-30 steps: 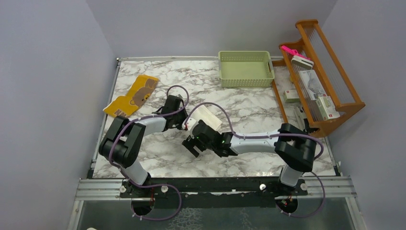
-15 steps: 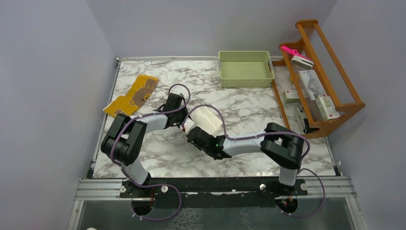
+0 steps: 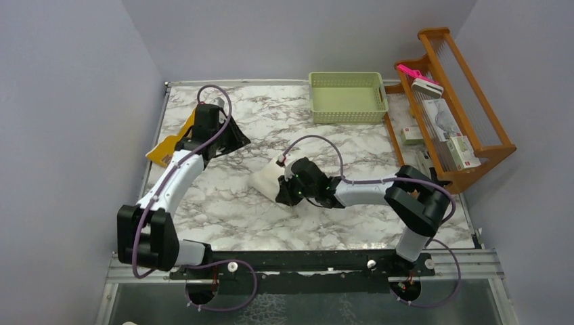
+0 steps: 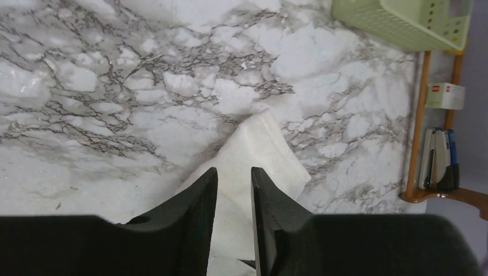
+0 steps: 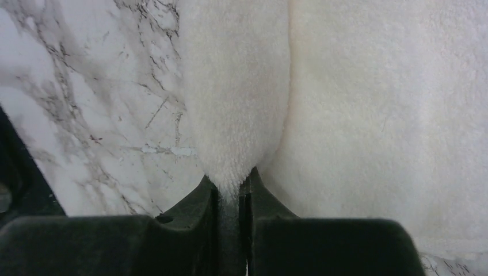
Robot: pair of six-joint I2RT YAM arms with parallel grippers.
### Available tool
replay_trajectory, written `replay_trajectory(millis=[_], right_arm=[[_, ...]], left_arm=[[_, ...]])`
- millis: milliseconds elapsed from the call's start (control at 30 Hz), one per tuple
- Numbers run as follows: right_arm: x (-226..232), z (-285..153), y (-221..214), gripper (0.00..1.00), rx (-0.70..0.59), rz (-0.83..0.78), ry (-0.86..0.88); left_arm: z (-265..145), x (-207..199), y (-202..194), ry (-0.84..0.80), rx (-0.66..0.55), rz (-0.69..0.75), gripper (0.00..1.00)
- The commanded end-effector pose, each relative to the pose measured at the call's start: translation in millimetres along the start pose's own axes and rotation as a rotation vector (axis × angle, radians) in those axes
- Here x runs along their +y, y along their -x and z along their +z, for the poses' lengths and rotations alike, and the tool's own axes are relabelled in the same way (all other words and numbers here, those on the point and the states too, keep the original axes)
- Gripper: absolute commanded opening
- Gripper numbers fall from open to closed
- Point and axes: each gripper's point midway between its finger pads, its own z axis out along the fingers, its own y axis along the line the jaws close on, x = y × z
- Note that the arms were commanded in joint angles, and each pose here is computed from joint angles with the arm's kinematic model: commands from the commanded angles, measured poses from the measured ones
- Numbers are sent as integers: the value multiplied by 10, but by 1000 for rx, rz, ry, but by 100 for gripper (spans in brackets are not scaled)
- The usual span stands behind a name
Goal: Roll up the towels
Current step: Roll the towel at the center of the board.
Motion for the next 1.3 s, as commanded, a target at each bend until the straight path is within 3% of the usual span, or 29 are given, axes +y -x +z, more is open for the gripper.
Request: replay_trajectory(millis=[0, 267, 433, 667, 867, 1000, 1033, 1167, 1267], right_arm=[[307, -174, 42, 1, 72, 245, 310], [142, -343, -2, 1, 145, 676, 624], [69, -276, -187, 1, 191, 790, 636], [31, -198, -272, 1, 207, 831, 621], [-25, -150, -279, 1, 207, 828, 583], [-107, -100, -204, 1, 185, 773, 515], [-144, -82, -157, 7, 170, 742, 487], [-273, -118, 100, 49, 108, 610, 381], [-371, -245, 380, 66, 34, 468, 290]], left_arm=[[-266, -114, -150, -61, 42, 47, 31], [-214, -113, -713, -147, 138, 34, 22], [-57, -251, -885, -214, 163, 24, 20], [281, -294, -1179, -259, 242, -16, 13], [408, 22, -1408, -158, 278, -44, 8], [494, 307, -1518, -62, 239, -55, 5], [527, 379, -1530, -39, 210, -54, 5], [627, 634, -1685, 40, 159, -87, 1], [694, 717, -1789, 89, 170, -71, 0]])
